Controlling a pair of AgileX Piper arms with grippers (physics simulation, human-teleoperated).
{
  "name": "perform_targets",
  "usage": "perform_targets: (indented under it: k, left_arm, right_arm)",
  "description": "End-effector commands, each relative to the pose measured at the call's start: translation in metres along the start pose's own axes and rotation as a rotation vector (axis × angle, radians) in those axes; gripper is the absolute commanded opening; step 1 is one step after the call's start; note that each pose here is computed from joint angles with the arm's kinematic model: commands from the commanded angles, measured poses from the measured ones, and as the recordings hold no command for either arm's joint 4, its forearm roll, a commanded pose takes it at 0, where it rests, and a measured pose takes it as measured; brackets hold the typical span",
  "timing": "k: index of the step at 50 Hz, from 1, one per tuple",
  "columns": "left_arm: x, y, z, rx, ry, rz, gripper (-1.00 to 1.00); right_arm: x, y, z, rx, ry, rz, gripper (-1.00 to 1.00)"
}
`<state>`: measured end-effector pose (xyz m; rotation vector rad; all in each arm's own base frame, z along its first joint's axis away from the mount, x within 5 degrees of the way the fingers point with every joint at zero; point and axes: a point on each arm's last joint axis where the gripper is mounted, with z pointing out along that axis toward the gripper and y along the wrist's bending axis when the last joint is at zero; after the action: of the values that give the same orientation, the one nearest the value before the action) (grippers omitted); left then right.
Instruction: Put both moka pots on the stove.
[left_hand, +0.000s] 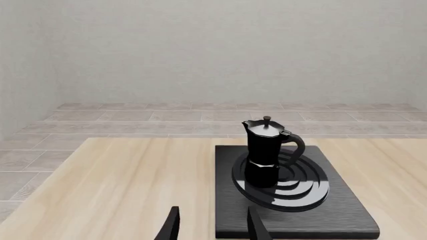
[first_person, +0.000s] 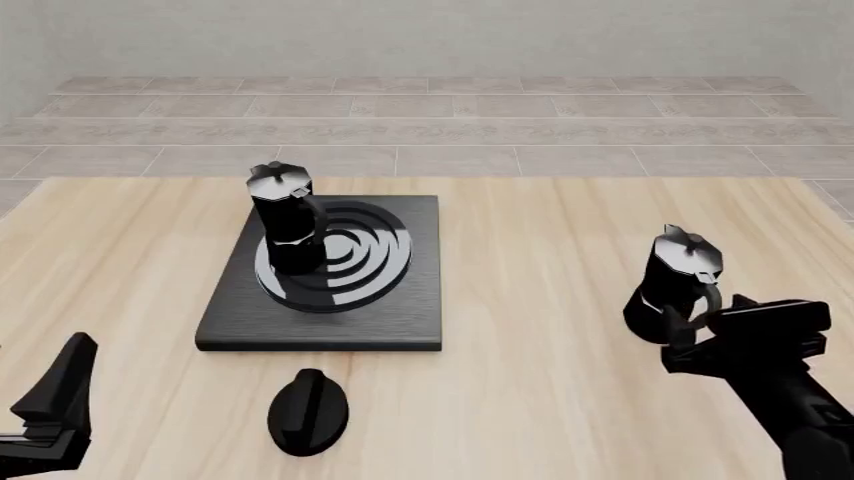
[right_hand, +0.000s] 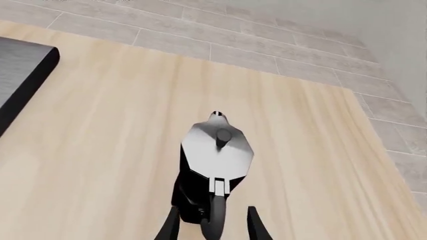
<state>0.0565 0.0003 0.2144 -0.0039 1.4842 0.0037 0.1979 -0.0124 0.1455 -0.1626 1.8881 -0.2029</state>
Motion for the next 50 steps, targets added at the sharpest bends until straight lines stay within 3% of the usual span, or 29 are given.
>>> perform_targets:
  k: [1,3,4,17,32,50]
  left_arm:
    - [0.000,0.000,0.000,0.000,0.000,0.000,1.00]
    - [0.000,0.000,0.000,0.000,0.000,0.000,1.00]
    - [0.000,0.000,0.000,0.000,0.000,0.000,1.00]
    - [0.000,0.000,0.000,0.000,0.000,0.000,1.00]
    - [0.000,0.000,0.000,0.000,0.000,0.000,1.00]
    - [0.000,0.000,0.000,0.000,0.000,0.000,1.00]
  right_arm:
    - [0.001,0.000,0.010,0.003,-0.011,-0.007,1.00]
    - [-0.001,0.001,0.011,0.000,-0.021,-0.011,1.00]
    - [-0.003,0.000,0.009,0.004,-0.037,-0.013,-1.00]
    - [-0.011,0.005,0.003,-0.020,-0.070,-0.011,-1.00]
    - [-0.031,0.008,-0.004,-0.023,-0.199,-0.042,-1.00]
    - [-0.058,0.011,-0.015,-0.044,-0.330,-0.013,-1.00]
